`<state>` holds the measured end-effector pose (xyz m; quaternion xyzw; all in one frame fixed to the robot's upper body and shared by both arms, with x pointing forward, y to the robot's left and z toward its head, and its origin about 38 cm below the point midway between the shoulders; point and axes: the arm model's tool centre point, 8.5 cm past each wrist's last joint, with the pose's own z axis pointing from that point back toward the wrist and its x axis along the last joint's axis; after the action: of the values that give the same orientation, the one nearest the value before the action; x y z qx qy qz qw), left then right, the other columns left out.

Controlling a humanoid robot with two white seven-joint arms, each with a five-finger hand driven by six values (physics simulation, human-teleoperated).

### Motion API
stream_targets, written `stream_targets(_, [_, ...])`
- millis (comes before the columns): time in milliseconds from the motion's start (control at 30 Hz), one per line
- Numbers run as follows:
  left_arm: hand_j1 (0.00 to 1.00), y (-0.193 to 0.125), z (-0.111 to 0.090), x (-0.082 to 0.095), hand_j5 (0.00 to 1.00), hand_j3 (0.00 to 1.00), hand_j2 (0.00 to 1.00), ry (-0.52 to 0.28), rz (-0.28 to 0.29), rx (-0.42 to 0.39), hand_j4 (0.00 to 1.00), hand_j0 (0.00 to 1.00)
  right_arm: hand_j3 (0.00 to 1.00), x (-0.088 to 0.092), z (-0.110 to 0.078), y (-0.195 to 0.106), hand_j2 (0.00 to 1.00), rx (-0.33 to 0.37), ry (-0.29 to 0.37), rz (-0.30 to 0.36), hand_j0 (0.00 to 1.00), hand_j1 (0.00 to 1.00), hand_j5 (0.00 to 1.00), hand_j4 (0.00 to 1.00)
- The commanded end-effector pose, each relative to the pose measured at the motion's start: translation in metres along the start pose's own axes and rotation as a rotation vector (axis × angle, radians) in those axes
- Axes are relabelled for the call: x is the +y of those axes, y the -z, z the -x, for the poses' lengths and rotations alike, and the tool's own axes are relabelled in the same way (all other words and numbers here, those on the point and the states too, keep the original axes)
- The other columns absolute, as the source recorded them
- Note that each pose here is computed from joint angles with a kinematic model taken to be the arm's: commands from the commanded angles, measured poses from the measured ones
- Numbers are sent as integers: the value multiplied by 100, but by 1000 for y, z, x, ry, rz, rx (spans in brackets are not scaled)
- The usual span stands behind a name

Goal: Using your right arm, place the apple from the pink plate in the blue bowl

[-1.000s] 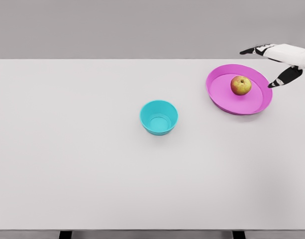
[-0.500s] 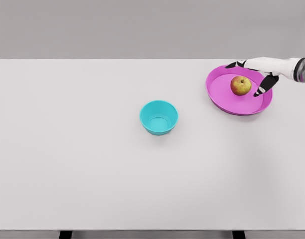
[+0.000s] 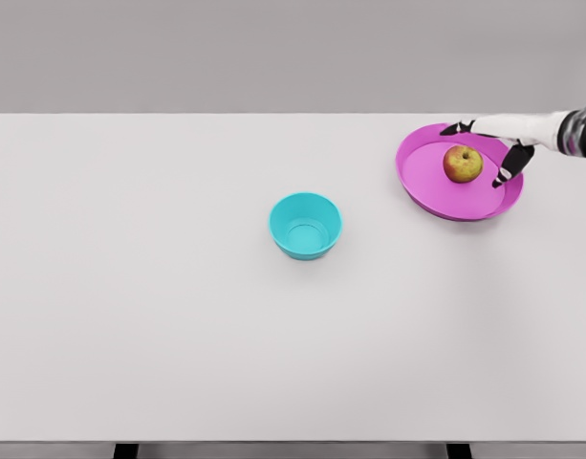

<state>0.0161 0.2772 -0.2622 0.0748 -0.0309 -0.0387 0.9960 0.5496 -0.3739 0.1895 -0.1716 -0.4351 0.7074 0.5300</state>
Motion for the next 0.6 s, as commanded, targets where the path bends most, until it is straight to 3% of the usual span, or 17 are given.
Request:
stream_targets(0, [100,0,0,0,100,100,100,0,1,0,100,100,100,5,1,4,100,10,13,-14,100,100,100,100])
stream_targets(567, [100,0,0,0,100,100,100,0,-1,0,100,100,100,3,-9,18,100,19,0,-43,100,100,100,100])
